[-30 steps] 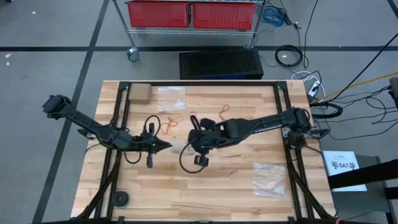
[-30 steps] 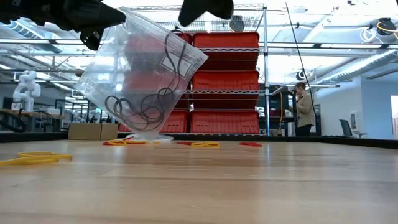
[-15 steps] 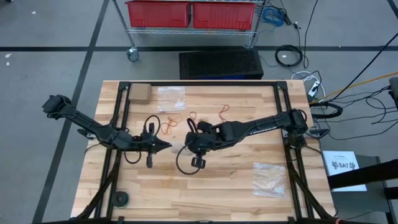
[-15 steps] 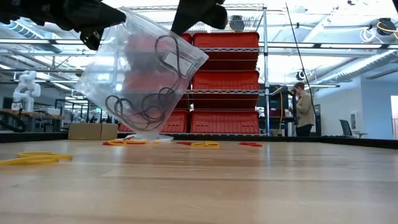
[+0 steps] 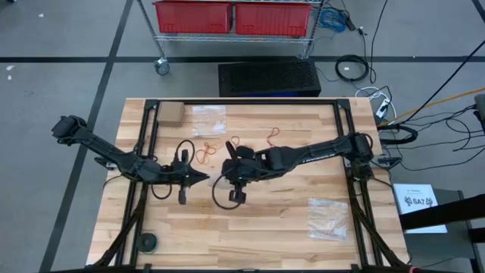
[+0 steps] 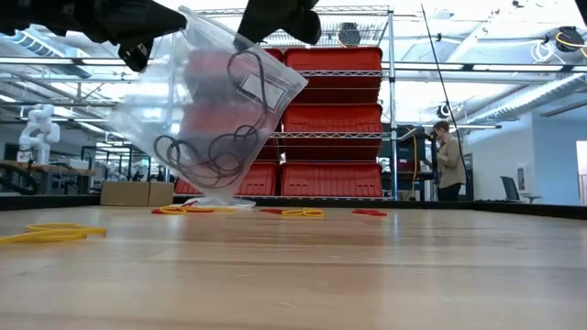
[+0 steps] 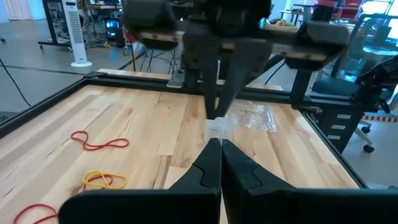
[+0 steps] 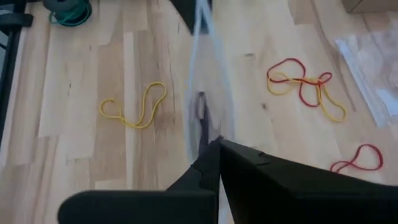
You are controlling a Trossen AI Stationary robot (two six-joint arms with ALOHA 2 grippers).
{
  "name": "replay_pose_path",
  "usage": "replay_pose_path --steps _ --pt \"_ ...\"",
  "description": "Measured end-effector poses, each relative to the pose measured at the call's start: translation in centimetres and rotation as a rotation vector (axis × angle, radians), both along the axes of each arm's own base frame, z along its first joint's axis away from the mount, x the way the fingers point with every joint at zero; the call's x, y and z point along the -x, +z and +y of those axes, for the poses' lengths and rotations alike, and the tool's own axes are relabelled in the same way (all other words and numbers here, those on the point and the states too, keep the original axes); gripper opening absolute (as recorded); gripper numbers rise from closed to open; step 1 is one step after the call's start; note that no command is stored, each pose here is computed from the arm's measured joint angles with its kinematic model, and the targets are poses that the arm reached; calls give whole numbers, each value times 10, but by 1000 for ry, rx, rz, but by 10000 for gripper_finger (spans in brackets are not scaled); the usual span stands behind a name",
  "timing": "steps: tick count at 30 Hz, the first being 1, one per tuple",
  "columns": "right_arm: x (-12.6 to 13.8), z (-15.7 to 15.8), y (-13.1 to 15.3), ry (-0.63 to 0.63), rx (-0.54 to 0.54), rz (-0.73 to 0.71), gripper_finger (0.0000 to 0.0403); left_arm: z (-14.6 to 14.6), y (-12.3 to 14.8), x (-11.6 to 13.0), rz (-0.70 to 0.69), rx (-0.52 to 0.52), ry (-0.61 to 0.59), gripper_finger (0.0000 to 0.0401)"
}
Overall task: Sort rubber bands
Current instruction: Put the purple rubber band into the top right transparent zip lock bag, then close the top right transparent zip lock bag
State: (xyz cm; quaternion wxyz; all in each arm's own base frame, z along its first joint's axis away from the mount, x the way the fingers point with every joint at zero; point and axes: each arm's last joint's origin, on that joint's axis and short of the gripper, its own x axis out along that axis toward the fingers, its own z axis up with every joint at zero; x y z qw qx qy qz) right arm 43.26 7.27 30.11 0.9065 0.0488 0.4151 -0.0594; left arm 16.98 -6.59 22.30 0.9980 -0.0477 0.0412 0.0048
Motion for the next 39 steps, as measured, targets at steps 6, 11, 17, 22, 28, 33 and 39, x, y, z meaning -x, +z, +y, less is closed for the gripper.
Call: replay_pose_path --steps 6,11,17,22,28,33,39 --pt "-13 -3 -15 39 -21 -3 1 0 0 0 -2 0 0 0" --pt "-12 -3 -3 48 -22 -33 1 0 1 0 -12 -4 0 0" --pt "-20 -2 -3 74 -41 -69 6 -1 2 -1 -22 -1 4 0" --pt "-32 -1 -29 71 -37 -28 52 -1 0 -3 -23 -1 6 0" --pt "-38 -6 -43 26 -53 3 138 -2 -1 -5 -15 -5 7 0" --pt "-26 -13 -18 5 -59 -26 184 -2 -1 -5 -18 -3 10 0" --pt "-7 -13 16 29 -33 -66 194 -2 -1 -5 -16 -4 10 0"
